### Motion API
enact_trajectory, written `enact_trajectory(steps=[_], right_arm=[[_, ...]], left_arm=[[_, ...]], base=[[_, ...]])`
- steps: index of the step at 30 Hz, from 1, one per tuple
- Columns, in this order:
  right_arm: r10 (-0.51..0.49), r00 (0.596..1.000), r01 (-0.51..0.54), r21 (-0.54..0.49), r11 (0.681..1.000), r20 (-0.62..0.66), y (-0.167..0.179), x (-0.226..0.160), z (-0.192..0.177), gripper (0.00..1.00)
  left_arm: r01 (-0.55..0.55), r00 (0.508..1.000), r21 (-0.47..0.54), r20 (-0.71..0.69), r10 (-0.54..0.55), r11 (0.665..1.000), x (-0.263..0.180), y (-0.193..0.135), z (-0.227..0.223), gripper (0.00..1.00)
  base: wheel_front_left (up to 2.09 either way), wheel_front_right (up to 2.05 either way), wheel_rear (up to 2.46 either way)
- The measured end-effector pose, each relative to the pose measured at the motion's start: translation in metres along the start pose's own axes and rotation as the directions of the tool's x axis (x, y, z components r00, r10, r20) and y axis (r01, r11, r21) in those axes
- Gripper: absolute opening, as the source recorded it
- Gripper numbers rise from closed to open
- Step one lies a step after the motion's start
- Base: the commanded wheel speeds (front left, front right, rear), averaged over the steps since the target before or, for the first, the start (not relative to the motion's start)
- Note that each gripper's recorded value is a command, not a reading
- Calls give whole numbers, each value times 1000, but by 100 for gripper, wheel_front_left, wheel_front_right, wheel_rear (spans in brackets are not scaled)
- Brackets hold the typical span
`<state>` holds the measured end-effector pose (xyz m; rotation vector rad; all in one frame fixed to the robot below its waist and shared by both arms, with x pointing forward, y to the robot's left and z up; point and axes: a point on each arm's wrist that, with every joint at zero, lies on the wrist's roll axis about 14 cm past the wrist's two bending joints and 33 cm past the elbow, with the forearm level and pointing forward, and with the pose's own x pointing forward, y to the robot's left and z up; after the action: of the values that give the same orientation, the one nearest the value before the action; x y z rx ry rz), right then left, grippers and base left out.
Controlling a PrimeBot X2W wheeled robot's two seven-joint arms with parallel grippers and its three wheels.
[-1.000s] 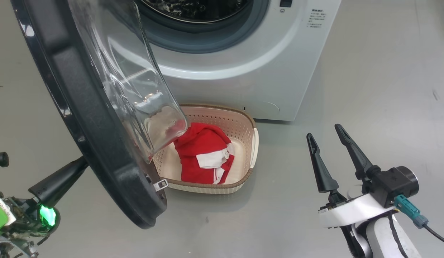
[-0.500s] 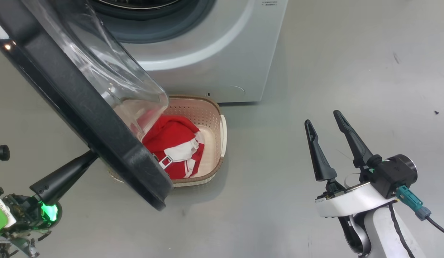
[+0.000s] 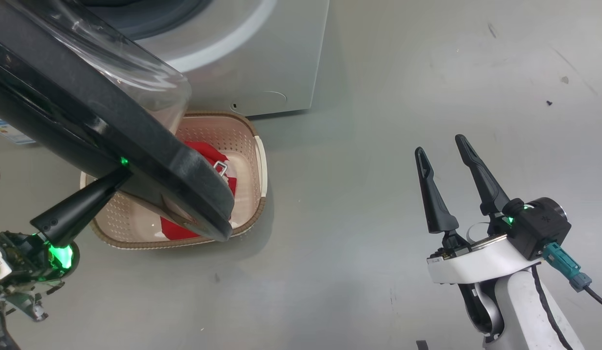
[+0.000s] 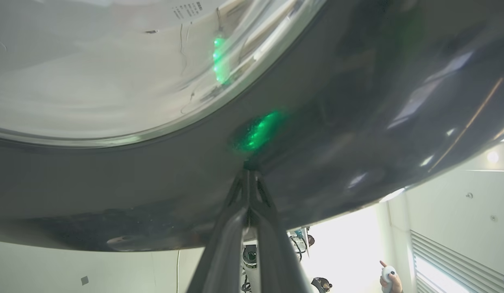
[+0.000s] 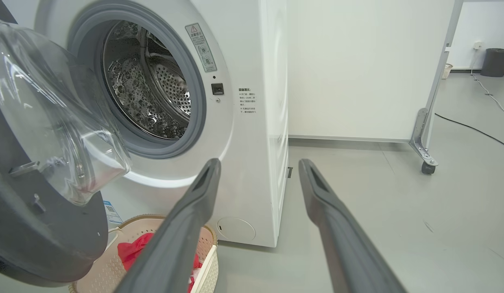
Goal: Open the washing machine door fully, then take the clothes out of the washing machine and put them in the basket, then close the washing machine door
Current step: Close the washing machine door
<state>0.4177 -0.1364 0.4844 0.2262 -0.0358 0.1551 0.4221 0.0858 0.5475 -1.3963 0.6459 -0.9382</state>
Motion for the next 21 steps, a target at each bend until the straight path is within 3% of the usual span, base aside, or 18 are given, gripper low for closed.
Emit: enact_trajectory(steps=[21], right_arm=[[-113,993,114,12,993,-42,-33,-2,-14,100]], left_arm=[[40,999,-89,-14,-41,995,67,31,40,0]], base=[[0,0,0]])
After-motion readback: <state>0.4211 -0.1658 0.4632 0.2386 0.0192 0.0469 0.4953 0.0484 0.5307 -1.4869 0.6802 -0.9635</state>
